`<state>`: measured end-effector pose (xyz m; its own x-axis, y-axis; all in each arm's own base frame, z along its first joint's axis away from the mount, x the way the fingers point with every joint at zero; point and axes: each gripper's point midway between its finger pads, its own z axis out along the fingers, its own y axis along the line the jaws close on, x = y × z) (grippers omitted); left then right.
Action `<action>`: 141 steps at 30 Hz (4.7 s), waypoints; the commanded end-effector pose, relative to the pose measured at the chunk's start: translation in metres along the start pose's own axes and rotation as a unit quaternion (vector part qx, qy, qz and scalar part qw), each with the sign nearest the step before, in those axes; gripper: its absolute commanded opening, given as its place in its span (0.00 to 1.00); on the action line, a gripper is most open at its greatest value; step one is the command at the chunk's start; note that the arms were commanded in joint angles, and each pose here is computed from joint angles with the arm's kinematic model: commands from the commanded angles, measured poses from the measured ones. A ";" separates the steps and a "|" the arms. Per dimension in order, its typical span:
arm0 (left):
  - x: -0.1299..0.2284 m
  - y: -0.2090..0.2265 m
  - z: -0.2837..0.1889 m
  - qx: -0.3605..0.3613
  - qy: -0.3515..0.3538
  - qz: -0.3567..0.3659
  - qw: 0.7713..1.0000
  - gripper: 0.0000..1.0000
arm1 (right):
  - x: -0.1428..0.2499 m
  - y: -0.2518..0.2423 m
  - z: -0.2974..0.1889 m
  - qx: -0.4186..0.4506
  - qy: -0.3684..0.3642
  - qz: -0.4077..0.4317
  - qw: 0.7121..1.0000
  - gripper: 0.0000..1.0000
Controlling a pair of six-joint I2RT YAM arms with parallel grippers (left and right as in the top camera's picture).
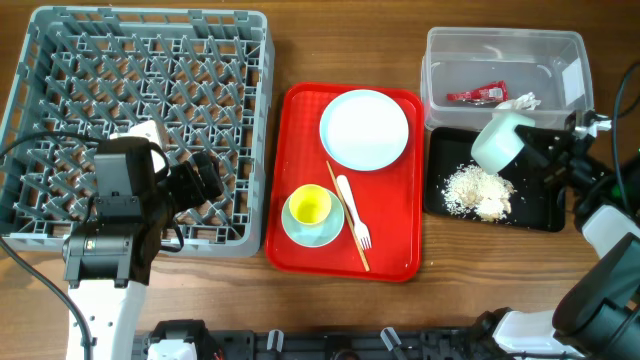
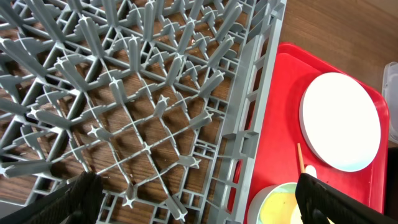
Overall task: Sort waste into correct bins and load items into the dishwasher rack
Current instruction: 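Carry the empty green bowl with the right gripper onto the white plate, then grasp the yellow cup with the right gripper and lift it, then hand the yellow cup from the right gripper to the left gripper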
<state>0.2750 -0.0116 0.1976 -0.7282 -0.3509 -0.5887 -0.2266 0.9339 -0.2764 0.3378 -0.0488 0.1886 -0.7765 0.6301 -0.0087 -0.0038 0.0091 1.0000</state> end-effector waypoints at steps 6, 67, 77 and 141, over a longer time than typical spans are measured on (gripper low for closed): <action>-0.008 -0.001 -0.004 -0.002 -0.012 -0.003 1.000 1.00 | 0.012 -0.006 0.040 0.022 0.022 0.085 0.996 0.05; -0.006 0.000 -0.004 -0.003 -0.008 -0.003 1.000 1.00 | 0.129 -0.141 0.243 0.476 0.210 -0.495 0.696 0.04; -0.006 0.000 -0.004 -0.003 -0.008 -0.003 1.000 1.00 | 0.159 -0.109 0.258 0.394 0.251 -0.479 0.744 0.34; -0.014 -0.140 -0.009 0.418 0.068 0.042 0.905 0.98 | 0.183 0.068 0.238 0.215 0.271 -0.299 0.889 0.04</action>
<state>0.3201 -0.1005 0.2208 -0.7804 -0.2879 -0.5551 0.1681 0.7584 -0.6297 0.3618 0.2295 0.2360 -0.8915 -0.0078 -0.4530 -0.3109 0.7378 0.5991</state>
